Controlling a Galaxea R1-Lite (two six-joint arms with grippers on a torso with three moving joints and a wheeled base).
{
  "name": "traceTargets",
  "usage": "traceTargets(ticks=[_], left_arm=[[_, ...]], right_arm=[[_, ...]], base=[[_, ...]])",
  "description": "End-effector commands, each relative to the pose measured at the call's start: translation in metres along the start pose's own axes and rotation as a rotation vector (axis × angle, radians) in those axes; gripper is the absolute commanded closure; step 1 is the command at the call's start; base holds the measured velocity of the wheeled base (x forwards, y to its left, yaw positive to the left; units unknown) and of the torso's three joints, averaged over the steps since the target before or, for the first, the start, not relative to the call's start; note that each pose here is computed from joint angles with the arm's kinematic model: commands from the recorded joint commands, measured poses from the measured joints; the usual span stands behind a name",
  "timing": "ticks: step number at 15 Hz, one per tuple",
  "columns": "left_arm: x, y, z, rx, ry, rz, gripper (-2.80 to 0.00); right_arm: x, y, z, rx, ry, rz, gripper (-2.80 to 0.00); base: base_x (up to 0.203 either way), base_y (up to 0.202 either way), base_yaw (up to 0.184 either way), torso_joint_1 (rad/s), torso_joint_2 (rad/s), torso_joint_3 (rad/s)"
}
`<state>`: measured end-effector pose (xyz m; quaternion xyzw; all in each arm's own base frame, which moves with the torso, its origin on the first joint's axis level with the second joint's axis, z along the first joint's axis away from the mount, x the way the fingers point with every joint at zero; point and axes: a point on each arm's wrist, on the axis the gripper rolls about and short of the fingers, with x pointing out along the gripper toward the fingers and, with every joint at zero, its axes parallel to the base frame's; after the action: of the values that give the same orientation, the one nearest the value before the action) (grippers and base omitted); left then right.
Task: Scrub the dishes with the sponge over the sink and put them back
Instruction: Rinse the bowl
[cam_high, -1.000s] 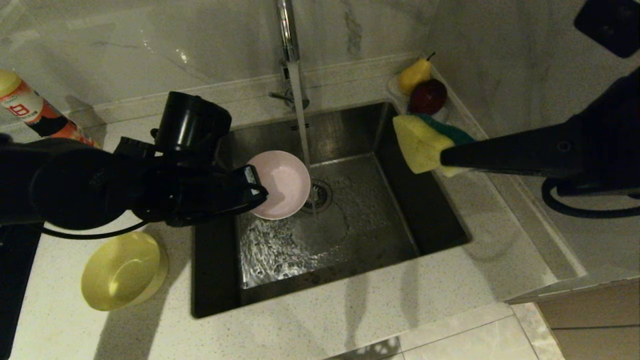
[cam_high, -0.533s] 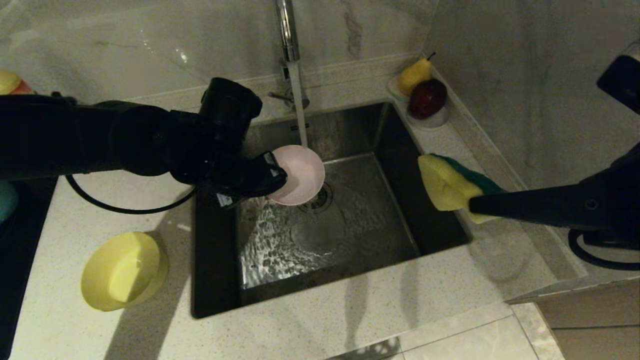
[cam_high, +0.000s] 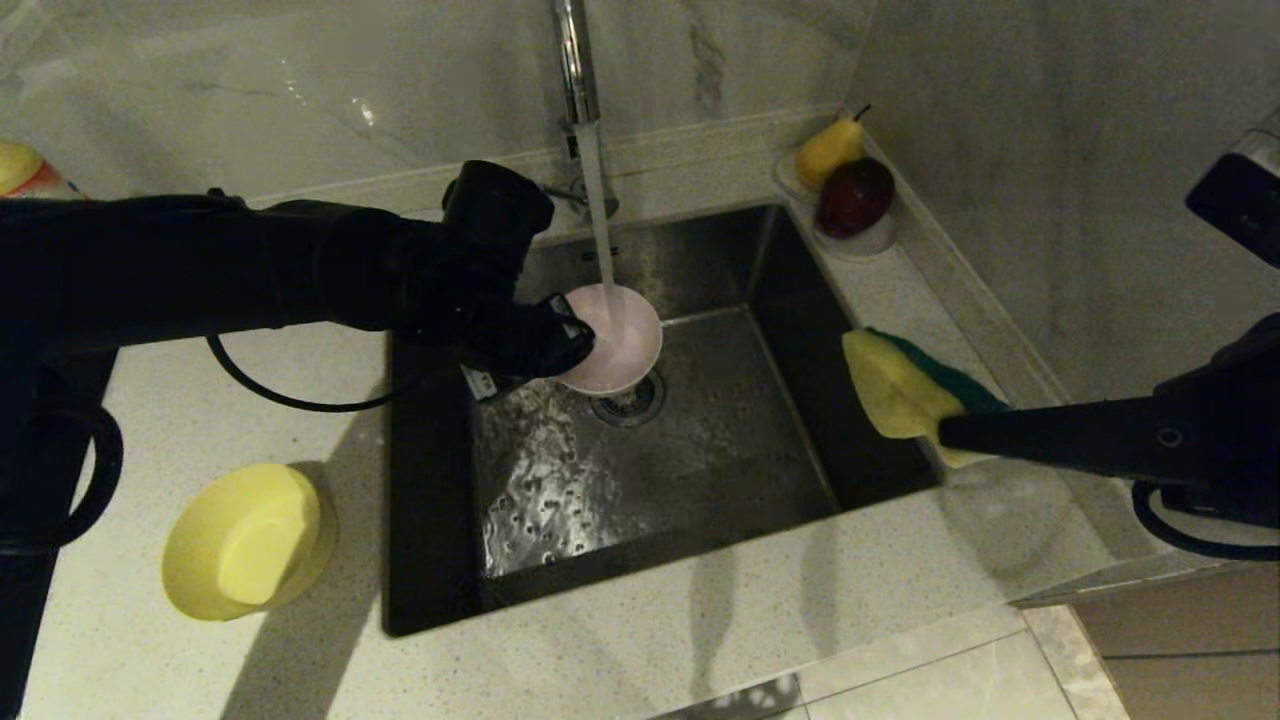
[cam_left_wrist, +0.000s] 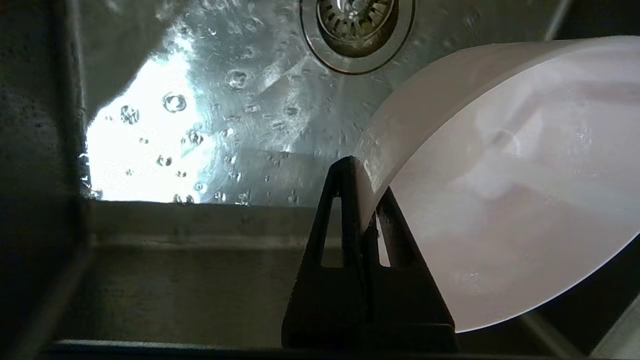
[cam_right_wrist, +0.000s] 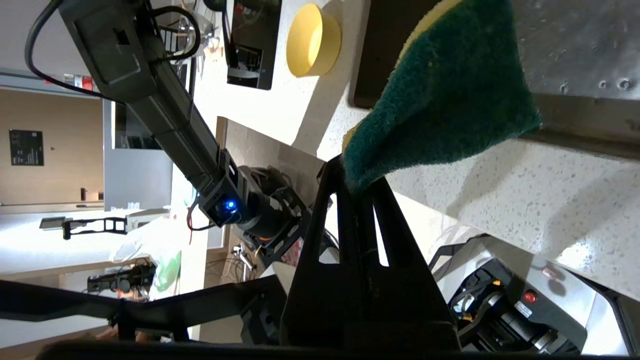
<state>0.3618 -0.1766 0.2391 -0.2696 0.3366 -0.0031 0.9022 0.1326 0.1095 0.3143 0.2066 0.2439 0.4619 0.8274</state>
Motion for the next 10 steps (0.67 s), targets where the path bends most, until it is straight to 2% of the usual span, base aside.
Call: traceTargets(ticks=[1,10], left_arm=[[0.0014,-0.0004,-0.0004,-0.006,0.003,0.0,0.0],[-0.0042,0.0026,-0.002,-0.015,0.022,0.02,0.0]], right_arm=[[0.0011,-0.0009,-0.0005,0.004,0.005,0.0,0.0],[-0.0039,0.0007,-0.0019,-0.001,-0.004,0.004,0.0]], base=[[0.0,0.0,0.0,0.0,0.0,0.0],[0.0,0.0,0.0,0.0,0.0,0.0]])
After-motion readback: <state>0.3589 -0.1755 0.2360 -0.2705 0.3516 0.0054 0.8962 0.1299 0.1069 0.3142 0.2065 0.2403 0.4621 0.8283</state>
